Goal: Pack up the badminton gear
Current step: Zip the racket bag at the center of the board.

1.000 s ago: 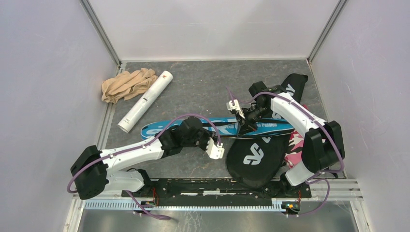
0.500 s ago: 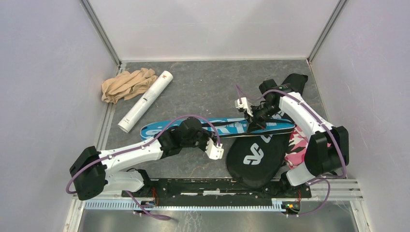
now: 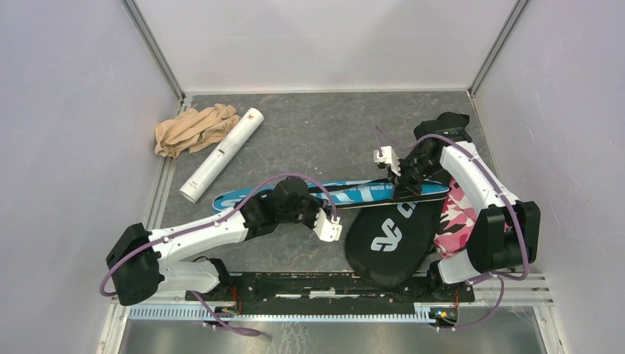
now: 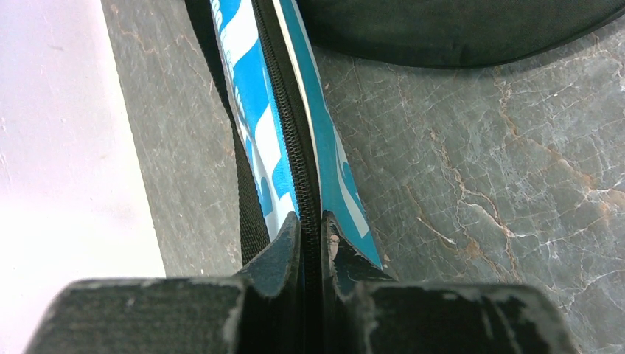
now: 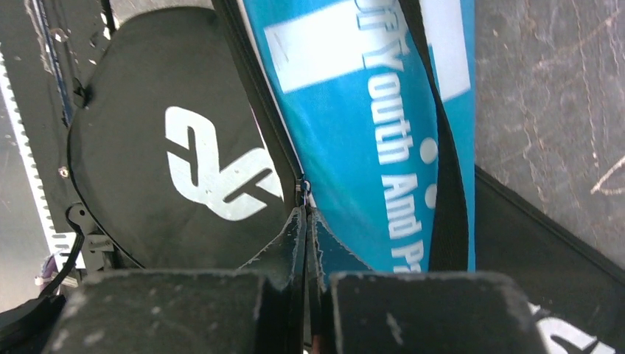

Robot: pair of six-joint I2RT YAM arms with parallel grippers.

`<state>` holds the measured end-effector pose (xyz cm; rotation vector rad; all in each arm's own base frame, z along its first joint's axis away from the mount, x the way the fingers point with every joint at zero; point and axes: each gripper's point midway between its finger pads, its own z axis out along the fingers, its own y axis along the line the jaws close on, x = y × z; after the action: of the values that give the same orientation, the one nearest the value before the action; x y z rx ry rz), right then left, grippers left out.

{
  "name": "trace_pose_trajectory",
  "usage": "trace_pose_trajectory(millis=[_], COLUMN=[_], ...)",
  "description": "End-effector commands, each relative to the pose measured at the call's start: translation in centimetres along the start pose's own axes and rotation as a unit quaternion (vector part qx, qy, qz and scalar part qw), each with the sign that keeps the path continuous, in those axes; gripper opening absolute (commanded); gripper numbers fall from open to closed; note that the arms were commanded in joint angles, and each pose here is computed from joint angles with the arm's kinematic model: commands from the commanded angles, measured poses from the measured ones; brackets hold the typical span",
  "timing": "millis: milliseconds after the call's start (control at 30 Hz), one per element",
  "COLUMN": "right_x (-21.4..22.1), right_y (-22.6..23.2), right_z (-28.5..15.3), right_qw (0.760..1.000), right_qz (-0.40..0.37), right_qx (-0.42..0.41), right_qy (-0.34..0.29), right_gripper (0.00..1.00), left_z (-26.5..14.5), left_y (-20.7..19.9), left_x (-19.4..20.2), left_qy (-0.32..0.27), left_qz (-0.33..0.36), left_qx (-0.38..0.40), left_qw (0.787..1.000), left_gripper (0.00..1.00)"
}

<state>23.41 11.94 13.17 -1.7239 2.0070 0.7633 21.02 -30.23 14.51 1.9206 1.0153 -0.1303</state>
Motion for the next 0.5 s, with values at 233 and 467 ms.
trace_pose_trajectory(millis=[233, 467], right_x=[5.3, 8.5], right_y=[-3.1, -5.2], right_z=[-4.7, -7.6], right_qw=[0.994, 0.988], right_qz=[0.012, 0.039], right_qx=[0.088, 0.126], right_qy=[0.065, 0.08], right_gripper=[0.0, 0.0], left_z=[-1.4, -1.9], left_y=[1.7, 1.9], left_x=[-0.4, -0.1], left_qy=[0.014, 0.023], left_qz=[-0.026, -0.041], left_qx=[-0.007, -0.003], left_qw=[1.0, 0.999], left_gripper=[0.02, 0.02])
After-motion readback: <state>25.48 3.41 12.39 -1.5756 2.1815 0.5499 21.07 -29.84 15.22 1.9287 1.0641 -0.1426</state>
